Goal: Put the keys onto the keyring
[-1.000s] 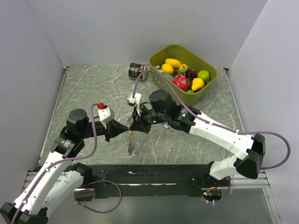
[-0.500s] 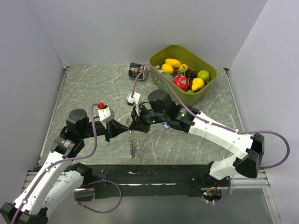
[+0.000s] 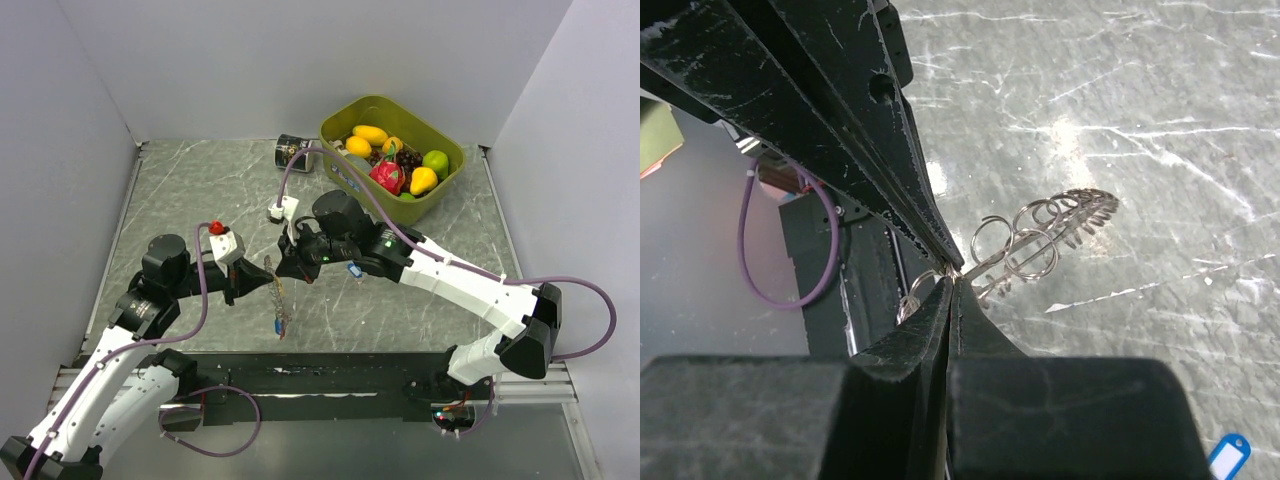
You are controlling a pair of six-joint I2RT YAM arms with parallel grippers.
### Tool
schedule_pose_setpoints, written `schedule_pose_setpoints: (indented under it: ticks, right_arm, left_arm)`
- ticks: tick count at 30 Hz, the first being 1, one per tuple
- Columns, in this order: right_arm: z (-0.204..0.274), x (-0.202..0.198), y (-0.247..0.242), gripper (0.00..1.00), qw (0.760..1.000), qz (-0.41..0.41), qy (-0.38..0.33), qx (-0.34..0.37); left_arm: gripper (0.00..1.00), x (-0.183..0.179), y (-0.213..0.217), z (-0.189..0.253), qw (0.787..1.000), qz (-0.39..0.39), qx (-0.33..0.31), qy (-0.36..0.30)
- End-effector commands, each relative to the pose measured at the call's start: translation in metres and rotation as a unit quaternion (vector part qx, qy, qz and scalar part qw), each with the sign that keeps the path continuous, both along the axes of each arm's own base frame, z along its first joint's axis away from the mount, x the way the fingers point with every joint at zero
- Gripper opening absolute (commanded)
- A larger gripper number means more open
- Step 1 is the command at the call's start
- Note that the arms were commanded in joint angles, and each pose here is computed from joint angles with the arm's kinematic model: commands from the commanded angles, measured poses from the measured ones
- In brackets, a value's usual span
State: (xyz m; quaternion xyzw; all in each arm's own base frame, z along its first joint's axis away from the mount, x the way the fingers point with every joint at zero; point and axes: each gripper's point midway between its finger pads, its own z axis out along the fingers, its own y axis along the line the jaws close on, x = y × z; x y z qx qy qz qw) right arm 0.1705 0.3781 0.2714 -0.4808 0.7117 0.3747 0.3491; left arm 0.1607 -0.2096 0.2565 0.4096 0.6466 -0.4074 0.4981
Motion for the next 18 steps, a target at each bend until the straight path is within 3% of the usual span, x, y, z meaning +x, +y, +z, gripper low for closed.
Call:
schedule_pose_setpoints:
  ticks: [1,18]
  right_arm:
    - [0.01,0.01,0.0,0.0,1.0,-0.023,-0.021,0.004]
    - [0.007,0.01,-0.014,0.0,0.999,-0.043,-0.028,0.001]
  left_arm:
    - [0.01,-0.006,-0.003,0.038,0.997,-0.019,-0.032,-0.065]
    - [0.01,-0.005,0.0,0.049,0.995,-0.007,-0.039,-0.088]
